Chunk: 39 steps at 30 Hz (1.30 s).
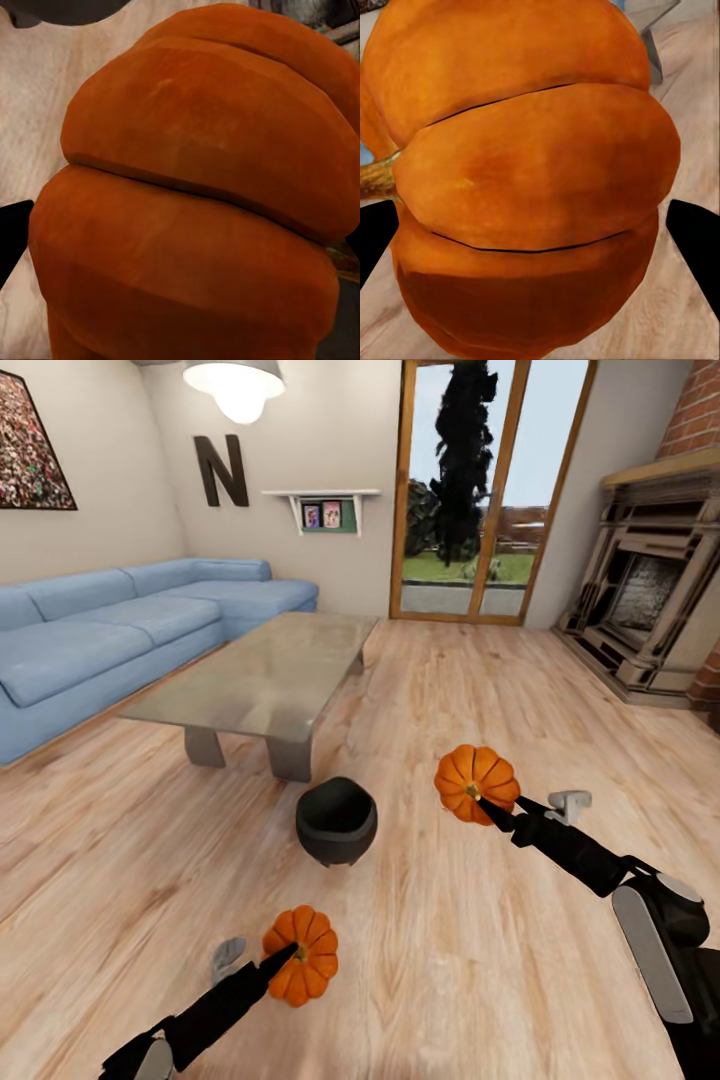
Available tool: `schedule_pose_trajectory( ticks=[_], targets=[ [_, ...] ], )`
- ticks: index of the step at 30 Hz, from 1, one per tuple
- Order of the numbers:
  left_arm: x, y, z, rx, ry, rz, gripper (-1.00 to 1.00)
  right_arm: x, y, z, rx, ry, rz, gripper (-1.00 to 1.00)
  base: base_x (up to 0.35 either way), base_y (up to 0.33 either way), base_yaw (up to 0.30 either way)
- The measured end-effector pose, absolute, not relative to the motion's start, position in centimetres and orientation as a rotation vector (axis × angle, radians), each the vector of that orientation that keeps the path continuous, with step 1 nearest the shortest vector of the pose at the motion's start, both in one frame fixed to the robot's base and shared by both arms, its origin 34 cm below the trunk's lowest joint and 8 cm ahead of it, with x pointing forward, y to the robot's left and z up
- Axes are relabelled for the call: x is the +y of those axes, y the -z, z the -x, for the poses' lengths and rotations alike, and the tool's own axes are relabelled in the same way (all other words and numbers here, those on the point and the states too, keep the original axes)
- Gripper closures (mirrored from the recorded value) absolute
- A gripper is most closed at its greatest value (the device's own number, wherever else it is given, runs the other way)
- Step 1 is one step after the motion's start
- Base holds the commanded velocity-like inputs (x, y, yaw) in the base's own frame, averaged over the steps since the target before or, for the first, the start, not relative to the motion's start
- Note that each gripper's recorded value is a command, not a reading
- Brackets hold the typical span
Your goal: Place each of the two pumpkins and all three candles from the living room inside a cabinet in the living room (use any cabinet), then make sure every cabinet is closed, and position the cauldron so it is next to a table in the living room.
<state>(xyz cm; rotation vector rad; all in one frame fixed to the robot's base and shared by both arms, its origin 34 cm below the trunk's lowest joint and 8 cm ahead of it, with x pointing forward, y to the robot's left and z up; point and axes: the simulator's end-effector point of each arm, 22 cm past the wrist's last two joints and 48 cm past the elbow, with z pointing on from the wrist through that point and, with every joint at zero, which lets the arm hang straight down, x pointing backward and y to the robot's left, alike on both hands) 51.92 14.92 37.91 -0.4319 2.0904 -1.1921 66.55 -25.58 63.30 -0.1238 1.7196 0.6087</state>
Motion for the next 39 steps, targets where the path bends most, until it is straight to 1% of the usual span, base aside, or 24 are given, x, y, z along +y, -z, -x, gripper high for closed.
schedule_pose_trajectory(
  ticks=[5, 22, 24, 28, 29, 35, 39],
  targets=[
    [11.9, -37.6, -51.9, 2.149, 1.196, 0.352, 1.00, -25.6, -63.4, -66.6, 1.719, -0.609, 0.125, 1.00, 0.272, -0.241, -0.299],
    [10.3, -37.2, -51.9, 2.185, 1.177, 0.311, 1.00, -26.6, -62.2, -66.3, 1.789, -0.615, 0.095, 1.00, 0.272, -0.242, -0.291],
    [10.3, -37.2, -51.8, 2.186, 1.176, 0.309, 1.00, -27.9, -62.4, -66.4, 1.787, -0.597, 0.069, 1.00, 0.273, -0.241, -0.127],
    [10.2, -37.2, -51.8, 2.188, 1.174, 0.306, 1.00, -34.5, -63.3, -66.0, 1.747, -0.510, -0.060, 1.00, 0.273, -0.242, -0.046],
    [10.3, -37.2, -51.9, 2.189, 1.173, 0.306, 1.00, -35.1, -63.1, -65.6, 1.747, -0.508, -0.071, 1.00, 0.272, -0.242, -0.017],
    [10.4, -37.1, -51.8, 2.194, 1.171, 0.310, 1.00, -37.3, -59.4, -62.3, 1.834, -0.476, -0.078, 1.00, 0.272, -0.242, -0.005],
    [10.4, -37.1, -51.8, 2.194, 1.172, 0.309, 1.00, -37.2, -59.5, -62.3, 1.830, -0.487, -0.081, 1.00, 0.272, -0.241, -0.002]
  ],
)
